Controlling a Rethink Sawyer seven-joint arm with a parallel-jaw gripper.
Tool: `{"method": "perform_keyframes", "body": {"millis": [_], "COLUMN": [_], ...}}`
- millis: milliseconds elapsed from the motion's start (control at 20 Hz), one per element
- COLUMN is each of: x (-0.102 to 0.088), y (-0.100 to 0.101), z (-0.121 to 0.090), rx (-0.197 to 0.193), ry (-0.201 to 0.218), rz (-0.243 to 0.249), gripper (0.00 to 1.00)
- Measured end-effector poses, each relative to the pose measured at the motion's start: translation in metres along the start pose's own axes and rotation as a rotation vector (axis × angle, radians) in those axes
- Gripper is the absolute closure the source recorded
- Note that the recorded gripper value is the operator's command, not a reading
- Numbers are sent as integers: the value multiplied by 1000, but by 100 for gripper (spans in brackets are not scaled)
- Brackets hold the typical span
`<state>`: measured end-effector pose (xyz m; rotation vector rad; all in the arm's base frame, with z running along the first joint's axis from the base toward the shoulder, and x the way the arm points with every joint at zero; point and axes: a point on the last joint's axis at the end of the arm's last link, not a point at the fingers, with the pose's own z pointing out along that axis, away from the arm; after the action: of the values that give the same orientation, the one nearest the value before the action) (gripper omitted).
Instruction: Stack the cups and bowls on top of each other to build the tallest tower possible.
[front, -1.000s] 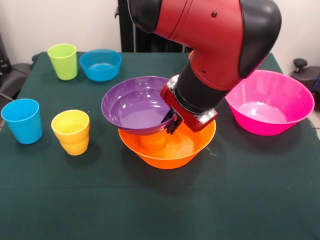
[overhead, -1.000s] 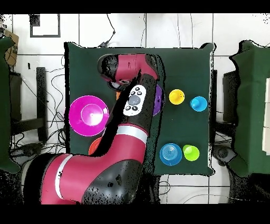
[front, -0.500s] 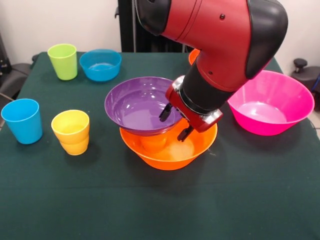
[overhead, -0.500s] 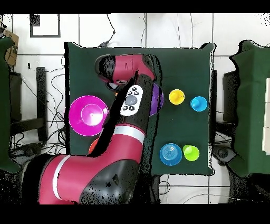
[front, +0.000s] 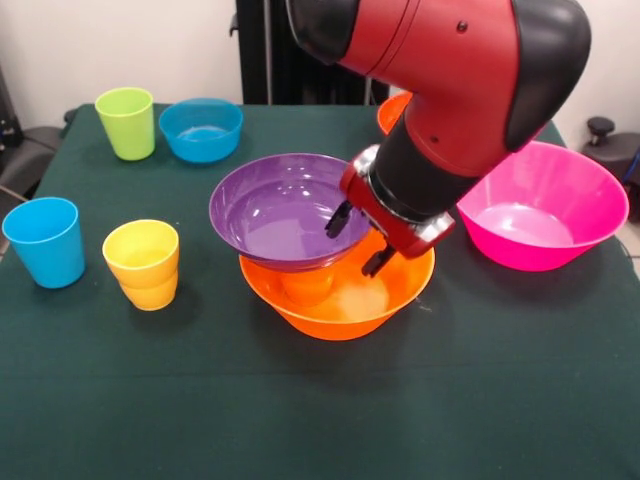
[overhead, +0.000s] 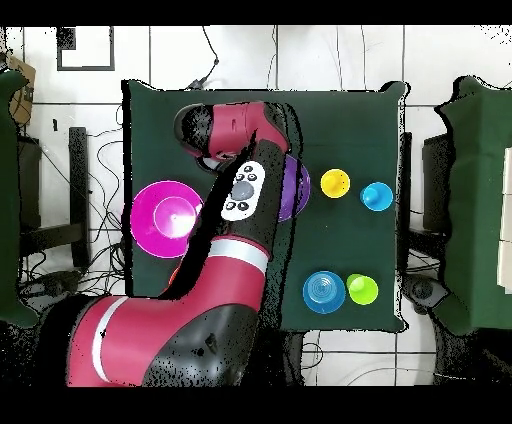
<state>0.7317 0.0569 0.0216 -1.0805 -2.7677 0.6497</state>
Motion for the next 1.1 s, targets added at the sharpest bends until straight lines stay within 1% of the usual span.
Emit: {"method": "perform_keyframes", "body": {"millis": [200, 300, 350, 500, 600, 650, 700, 750, 800, 900, 1000, 1050, 1100], "x": [4, 6, 5, 0, -5, -5, -6, -7, -8, -10, -11, -13, -14], "y": [-8, -17, -29, -43, -63, -69, -72, -88, -93, -110, -122, -132, -138], "z": [-19, -37, -61, -85, -118, -127, -132, -157, -165, -192, -209, -222, -229], "rx": [26, 45, 64, 79, 99, 106, 109, 124, 126, 119, 103, 89, 82], "ry": [12, 29, 50, 66, 86, 93, 97, 116, 119, 122, 114, 104, 99], "rz": [4, 12, 28, 47, 75, 84, 88, 110, 116, 139, 154, 168, 175], "gripper": [0, 0, 0, 0, 0, 0, 0, 0, 0, 0, 0, 0, 0]}}
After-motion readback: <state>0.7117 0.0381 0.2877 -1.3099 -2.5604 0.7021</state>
